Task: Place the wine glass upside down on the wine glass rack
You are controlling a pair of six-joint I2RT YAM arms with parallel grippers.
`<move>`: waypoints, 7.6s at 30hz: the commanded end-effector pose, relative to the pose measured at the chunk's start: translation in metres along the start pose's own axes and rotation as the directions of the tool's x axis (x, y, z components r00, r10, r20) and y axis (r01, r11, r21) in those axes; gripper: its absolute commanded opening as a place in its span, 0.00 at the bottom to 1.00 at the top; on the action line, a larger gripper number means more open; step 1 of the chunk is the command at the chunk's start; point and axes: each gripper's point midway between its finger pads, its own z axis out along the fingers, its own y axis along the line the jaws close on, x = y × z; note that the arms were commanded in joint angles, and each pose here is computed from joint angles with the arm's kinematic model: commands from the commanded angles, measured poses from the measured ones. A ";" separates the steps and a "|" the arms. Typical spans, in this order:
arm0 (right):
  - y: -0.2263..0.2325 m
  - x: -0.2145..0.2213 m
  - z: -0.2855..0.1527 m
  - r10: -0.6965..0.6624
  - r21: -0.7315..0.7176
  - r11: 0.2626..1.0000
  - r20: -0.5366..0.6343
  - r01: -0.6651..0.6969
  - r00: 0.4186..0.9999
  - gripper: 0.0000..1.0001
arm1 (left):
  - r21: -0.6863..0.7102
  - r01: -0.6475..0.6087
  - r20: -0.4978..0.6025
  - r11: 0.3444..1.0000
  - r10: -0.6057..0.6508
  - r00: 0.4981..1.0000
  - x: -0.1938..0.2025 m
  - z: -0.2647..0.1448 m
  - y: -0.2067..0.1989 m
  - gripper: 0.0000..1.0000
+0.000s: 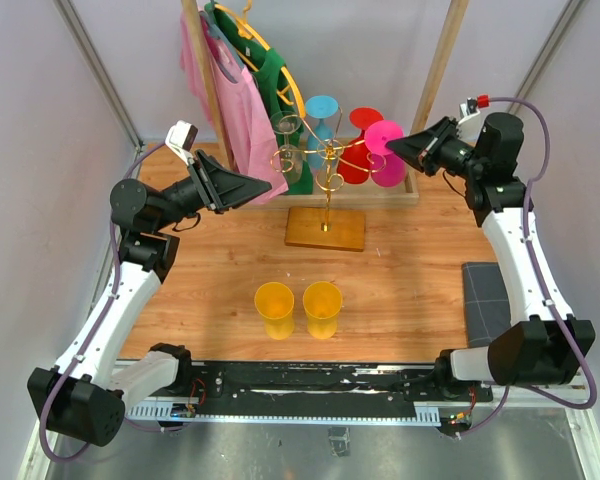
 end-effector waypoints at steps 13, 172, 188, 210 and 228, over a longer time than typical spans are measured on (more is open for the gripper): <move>0.032 0.021 0.004 -0.051 -0.040 0.998 -0.093 0.048 0.994 0.01 | -0.002 -0.024 -0.007 1.000 0.024 1.000 0.003 -0.004 0.001 0.51; -0.015 0.025 -0.043 0.011 0.004 1.000 -0.054 -0.011 0.998 0.34 | -0.041 -0.013 -0.011 0.999 0.012 1.000 0.010 -0.007 0.018 0.52; -0.009 0.025 -0.025 0.008 -0.010 1.000 -0.080 -0.009 0.997 0.12 | -0.040 -0.015 -0.011 0.999 0.015 1.000 0.010 -0.007 0.016 0.52; -0.006 0.002 -0.004 0.015 -0.039 0.999 -0.074 -0.018 0.997 0.01 | -0.047 -0.016 -0.013 0.999 0.015 1.000 0.010 -0.007 0.020 0.52; -0.006 0.000 0.002 0.018 -0.060 0.998 -0.086 -0.023 0.996 0.29 | -0.046 -0.017 -0.014 0.999 0.017 1.000 0.010 -0.007 0.021 0.52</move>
